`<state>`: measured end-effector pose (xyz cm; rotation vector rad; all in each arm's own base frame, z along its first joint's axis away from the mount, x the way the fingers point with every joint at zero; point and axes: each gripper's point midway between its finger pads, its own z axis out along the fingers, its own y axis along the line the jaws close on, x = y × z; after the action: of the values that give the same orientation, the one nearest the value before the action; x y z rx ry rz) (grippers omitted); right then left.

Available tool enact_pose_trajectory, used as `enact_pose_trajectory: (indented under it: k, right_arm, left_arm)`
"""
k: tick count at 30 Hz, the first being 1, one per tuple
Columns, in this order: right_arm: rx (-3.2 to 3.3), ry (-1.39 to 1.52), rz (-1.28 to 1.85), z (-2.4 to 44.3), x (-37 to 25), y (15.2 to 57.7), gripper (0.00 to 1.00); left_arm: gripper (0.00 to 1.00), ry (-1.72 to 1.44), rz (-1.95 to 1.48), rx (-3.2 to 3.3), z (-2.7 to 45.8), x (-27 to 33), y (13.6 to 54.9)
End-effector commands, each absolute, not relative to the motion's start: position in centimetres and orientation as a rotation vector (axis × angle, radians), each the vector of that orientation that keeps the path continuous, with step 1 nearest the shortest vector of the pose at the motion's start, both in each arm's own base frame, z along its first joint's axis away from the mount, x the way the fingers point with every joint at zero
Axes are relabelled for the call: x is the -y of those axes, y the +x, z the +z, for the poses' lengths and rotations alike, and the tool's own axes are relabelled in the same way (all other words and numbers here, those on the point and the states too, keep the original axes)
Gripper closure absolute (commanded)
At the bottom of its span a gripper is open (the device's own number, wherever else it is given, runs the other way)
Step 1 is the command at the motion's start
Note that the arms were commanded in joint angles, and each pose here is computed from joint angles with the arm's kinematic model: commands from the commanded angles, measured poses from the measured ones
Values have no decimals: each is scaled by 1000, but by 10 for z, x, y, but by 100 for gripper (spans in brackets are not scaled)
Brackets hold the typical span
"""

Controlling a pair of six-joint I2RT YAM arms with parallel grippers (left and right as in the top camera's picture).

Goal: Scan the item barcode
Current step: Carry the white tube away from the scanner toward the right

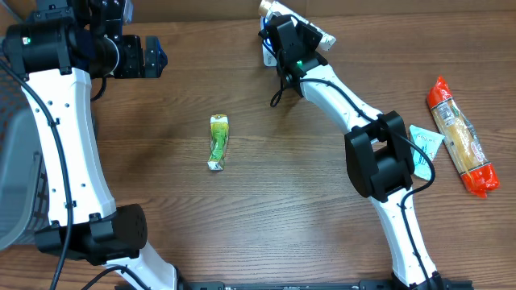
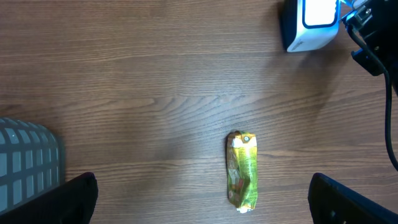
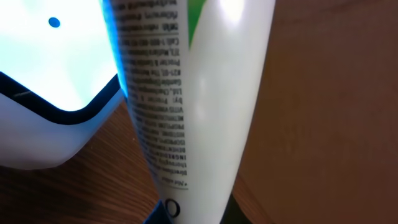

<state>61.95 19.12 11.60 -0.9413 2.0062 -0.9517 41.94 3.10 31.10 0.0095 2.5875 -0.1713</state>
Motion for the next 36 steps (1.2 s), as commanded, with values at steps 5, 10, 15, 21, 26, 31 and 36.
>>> enact_pose_trajectory:
  k: [5,10,15,21,26,31,36]
  right_arm:
    - [-1985,-855,-989,131,-186,627,96]
    - [-1993,-804,-1074,121,-175,628,96]
    - [-1955,-730,-1082,134,-175,633,96]
    - [-1904,-637,-1084,173,-178,630,96]
    - [-1932,-606,-892,241,-179,604,96]
    - [-2080,-506,-527,288,-173,549,96]
    - [-2347,-447,88,291,-173,480,96]
  left_arm:
    - [1,43,-164,-2572,317,-28,418]
    - [0,43,-164,-2572,317,-28,418]
    - [0,43,-164,-2572,317,-28,418]
    - [0,43,-164,-2572,317,-28,418]
    - [0,43,-164,-2572,317,-28,418]
    - [0,43,-164,-2572,317,-28,418]
    - [0,43,-164,-2572,317,-28,418]
